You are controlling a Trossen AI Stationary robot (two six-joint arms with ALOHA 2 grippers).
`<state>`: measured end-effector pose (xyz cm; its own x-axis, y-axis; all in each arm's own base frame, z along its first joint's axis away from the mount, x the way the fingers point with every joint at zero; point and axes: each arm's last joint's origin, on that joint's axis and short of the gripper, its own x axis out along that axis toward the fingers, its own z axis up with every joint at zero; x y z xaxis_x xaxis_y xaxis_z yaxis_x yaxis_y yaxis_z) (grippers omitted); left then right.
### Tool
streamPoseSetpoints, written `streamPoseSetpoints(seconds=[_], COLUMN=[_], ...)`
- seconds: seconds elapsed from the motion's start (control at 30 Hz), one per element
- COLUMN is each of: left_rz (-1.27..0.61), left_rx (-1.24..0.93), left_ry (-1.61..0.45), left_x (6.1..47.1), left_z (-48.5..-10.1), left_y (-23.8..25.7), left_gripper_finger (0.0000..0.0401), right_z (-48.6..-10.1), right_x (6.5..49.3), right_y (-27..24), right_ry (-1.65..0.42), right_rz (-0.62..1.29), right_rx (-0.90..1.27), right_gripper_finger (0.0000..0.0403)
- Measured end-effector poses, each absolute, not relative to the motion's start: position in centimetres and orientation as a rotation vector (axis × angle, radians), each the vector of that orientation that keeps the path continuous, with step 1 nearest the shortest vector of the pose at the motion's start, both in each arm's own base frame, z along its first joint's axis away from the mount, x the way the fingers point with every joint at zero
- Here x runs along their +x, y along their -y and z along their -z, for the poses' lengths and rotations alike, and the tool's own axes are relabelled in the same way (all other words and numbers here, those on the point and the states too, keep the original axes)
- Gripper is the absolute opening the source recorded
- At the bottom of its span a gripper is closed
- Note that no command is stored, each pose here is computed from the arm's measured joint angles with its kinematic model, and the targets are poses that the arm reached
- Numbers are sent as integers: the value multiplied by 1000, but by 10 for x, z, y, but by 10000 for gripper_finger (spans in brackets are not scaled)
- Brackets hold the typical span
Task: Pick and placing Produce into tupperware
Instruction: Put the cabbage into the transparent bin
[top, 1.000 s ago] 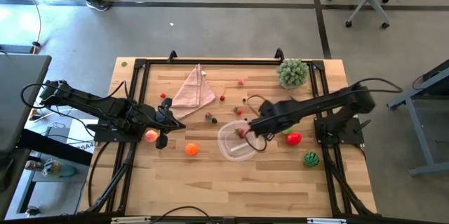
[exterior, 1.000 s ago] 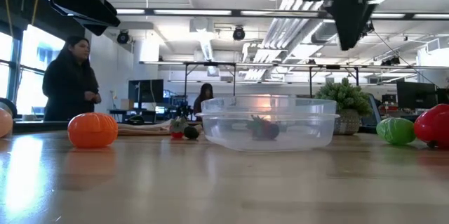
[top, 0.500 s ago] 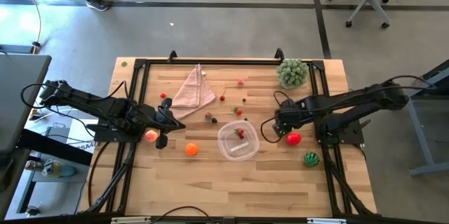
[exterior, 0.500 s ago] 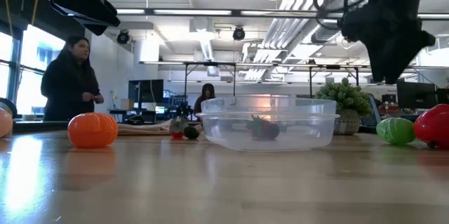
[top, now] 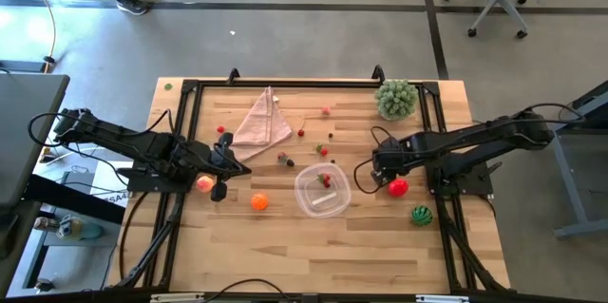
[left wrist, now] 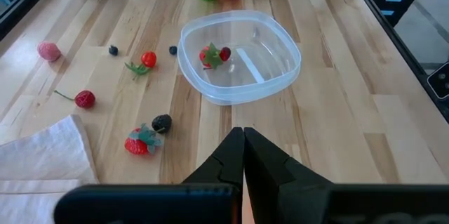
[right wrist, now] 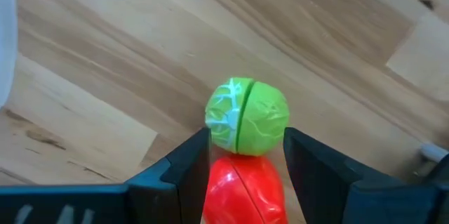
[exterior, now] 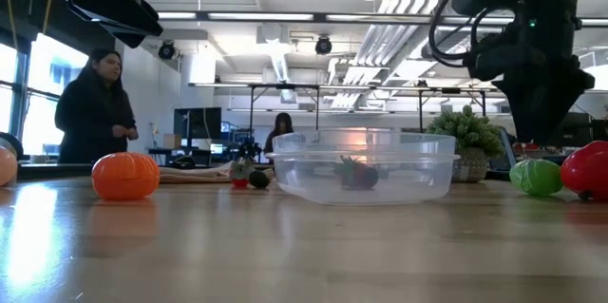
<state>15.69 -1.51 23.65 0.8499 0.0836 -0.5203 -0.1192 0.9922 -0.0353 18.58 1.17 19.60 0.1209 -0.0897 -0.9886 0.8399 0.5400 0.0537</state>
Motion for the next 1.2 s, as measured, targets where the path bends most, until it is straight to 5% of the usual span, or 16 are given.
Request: streamPoseSetpoints(seconds=[0.27, 0.67, 1.2], left_rz=[-107, -107, -107], left_rx=[-67, -67, -67], left_ry=[-545, -545, -545], left_x=[157, 157, 157], left_z=[-236, -236, -236], left_y=[15, 15, 15], left_gripper_finger=[1, 1, 1], right_z=[-196, -196, -163], right_x=[189, 190, 203], right_y=[-14, -13, -13], right_ry=[-1262, -1238, -1407], right_rz=[746, 772, 878], right_rx=[817, 810, 708], right_gripper_finger=[180, 262, 264])
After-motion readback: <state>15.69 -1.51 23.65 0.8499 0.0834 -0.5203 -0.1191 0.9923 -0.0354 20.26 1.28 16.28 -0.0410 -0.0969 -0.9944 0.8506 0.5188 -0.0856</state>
